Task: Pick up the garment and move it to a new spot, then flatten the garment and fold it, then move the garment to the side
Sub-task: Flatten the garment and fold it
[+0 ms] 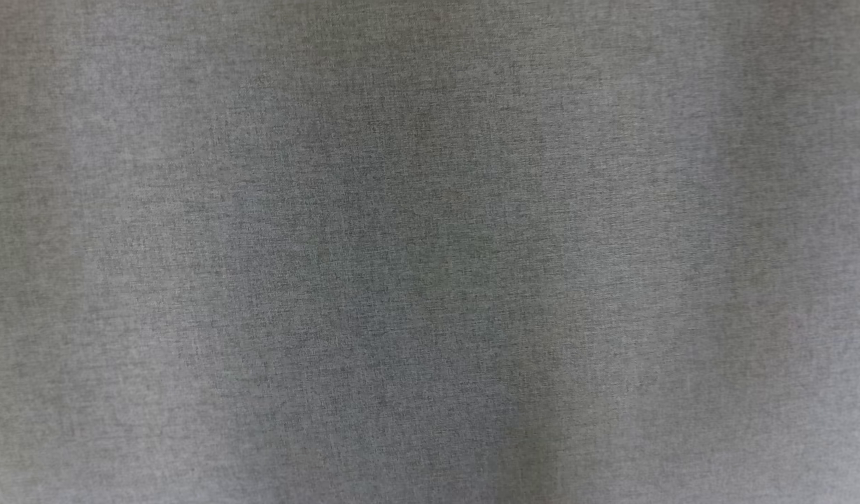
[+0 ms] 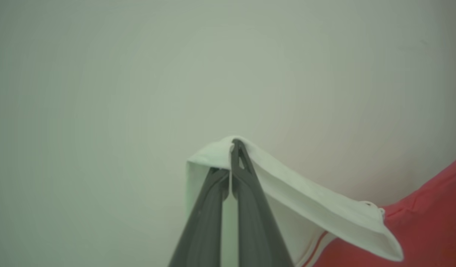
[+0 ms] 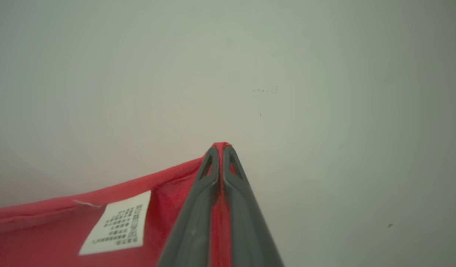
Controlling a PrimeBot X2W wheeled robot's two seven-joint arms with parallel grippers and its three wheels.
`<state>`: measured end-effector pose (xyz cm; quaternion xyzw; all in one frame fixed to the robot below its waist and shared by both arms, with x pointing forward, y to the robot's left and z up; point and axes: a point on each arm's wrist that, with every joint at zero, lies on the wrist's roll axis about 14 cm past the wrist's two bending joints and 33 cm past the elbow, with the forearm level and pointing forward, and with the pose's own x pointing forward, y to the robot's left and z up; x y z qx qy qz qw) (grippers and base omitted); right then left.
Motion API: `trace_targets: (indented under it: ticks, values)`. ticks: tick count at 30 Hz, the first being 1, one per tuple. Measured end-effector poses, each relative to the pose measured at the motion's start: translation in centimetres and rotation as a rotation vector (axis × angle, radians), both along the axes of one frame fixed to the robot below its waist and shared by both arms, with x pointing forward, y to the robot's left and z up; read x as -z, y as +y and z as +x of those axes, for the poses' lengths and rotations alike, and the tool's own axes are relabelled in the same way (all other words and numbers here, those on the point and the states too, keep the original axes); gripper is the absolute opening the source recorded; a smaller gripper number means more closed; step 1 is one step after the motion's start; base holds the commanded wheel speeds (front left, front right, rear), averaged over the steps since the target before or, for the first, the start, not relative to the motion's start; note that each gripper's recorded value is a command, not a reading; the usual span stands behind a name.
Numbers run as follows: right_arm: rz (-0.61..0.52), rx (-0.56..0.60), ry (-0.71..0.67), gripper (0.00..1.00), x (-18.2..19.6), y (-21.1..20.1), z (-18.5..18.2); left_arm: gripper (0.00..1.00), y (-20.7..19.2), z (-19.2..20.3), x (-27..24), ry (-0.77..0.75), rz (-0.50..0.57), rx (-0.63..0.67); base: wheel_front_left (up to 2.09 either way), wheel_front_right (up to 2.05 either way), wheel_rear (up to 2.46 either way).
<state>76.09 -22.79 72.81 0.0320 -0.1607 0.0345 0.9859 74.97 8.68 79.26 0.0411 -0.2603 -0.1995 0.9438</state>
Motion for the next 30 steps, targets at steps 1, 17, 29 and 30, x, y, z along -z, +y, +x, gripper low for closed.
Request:
trace_targets:
  ticks: [1,17,29,30]
  values:
    - [-0.002,0.002,-0.001,0.00,0.0,-0.1,0.1,0.00,-0.1,0.1,0.2,-0.001,0.000,0.002,0.00,0.00,0.00]
    - [0.054,-0.091,0.039,0.00,5.7,2.3,-2.0,0.00,-0.1,-2.7,4.6,0.049,-0.082,0.120,0.00,0.00,0.00]
    - [0.129,-0.179,0.171,0.00,13.9,1.6,-12.7,0.00,3.1,-12.9,11.7,0.197,-0.252,0.112,0.00,0.00,0.00]
    - [0.132,-0.183,0.181,0.00,14.4,1.4,-13.8,0.00,3.4,-14.0,12.1,0.206,-0.274,0.103,0.00,0.00,0.00]
